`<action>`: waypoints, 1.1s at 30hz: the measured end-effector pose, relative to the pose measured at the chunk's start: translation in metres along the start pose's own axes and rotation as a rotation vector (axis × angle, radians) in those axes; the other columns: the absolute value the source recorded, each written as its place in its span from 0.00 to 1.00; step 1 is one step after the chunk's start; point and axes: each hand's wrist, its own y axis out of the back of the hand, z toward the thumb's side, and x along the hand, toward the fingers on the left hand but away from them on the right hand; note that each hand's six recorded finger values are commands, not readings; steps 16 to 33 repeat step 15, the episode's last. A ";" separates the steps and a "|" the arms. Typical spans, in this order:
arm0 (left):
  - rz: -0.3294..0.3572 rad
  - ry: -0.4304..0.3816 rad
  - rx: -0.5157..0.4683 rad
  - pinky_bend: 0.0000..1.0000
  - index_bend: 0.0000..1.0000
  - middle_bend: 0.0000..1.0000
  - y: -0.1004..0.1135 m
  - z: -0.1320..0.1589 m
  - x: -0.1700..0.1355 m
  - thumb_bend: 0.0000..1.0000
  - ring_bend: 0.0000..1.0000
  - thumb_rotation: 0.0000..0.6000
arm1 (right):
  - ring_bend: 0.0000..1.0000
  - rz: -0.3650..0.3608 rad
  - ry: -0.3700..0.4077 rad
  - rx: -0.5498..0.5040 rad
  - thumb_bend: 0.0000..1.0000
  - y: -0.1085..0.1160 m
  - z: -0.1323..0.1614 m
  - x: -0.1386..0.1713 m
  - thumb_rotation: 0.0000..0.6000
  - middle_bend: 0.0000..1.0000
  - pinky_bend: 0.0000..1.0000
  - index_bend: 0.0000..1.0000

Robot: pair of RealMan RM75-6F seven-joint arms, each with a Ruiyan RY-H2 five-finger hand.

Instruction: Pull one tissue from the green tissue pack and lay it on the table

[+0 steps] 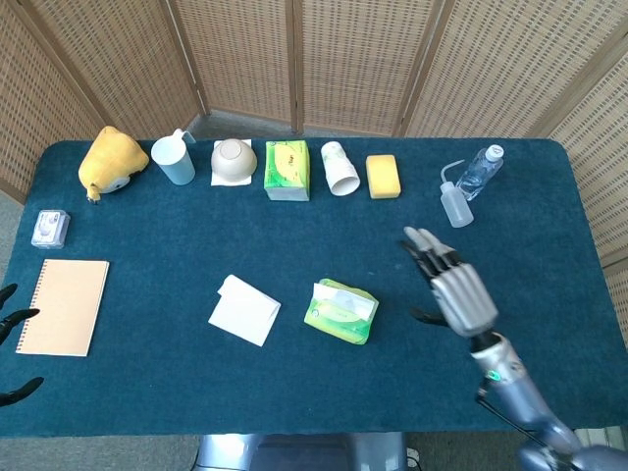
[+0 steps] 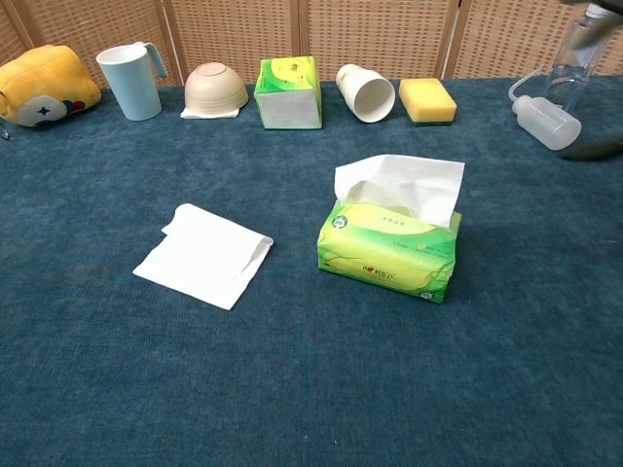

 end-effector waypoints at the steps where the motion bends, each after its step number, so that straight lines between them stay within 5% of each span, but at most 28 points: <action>1: -0.003 -0.005 0.005 0.13 0.18 0.00 -0.001 0.002 -0.001 0.00 0.00 1.00 | 0.00 0.010 -0.016 -0.009 0.00 0.001 -0.005 0.008 1.00 0.00 0.15 0.00; 7: -0.011 -0.022 0.028 0.13 0.18 0.00 -0.007 0.010 -0.004 0.00 0.00 1.00 | 0.00 0.031 -0.126 -0.025 0.00 0.020 -0.039 0.056 1.00 0.00 0.04 0.00; 15: -0.019 -0.034 0.038 0.13 0.18 0.00 -0.012 0.017 -0.006 0.00 0.00 1.00 | 0.00 -0.051 -0.242 0.051 0.00 0.048 -0.059 0.098 1.00 0.00 0.02 0.00; 33: -0.019 -0.034 0.038 0.13 0.18 0.00 -0.012 0.017 -0.006 0.00 0.00 1.00 | 0.00 -0.051 -0.242 0.051 0.00 0.048 -0.059 0.098 1.00 0.00 0.02 0.00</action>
